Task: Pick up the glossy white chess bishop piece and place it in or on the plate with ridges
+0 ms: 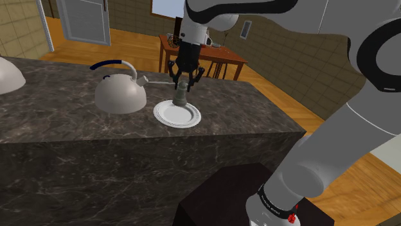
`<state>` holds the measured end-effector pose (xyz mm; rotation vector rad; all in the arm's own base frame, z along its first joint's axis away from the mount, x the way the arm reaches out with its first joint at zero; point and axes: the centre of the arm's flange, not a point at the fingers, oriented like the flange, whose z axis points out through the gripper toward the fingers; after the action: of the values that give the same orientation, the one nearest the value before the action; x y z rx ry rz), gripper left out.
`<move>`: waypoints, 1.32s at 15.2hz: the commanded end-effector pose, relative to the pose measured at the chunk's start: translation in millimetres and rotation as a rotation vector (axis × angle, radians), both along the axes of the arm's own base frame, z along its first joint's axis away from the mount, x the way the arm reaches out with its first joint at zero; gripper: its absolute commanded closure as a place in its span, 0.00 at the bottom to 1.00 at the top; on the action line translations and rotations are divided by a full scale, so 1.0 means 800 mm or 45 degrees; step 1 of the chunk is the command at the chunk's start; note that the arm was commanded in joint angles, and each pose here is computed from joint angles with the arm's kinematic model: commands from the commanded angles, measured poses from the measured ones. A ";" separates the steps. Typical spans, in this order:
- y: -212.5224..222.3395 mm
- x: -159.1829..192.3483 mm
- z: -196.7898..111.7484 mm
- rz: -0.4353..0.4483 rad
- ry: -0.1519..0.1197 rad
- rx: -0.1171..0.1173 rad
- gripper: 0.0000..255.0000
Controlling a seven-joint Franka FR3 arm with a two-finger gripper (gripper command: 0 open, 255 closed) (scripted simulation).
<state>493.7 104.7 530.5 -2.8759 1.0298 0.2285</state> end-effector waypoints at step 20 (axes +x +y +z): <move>0.000 -0.001 -0.064 0.000 -0.001 0.000 0.00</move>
<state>493.1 104.3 479.5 -2.8758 1.0298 0.2276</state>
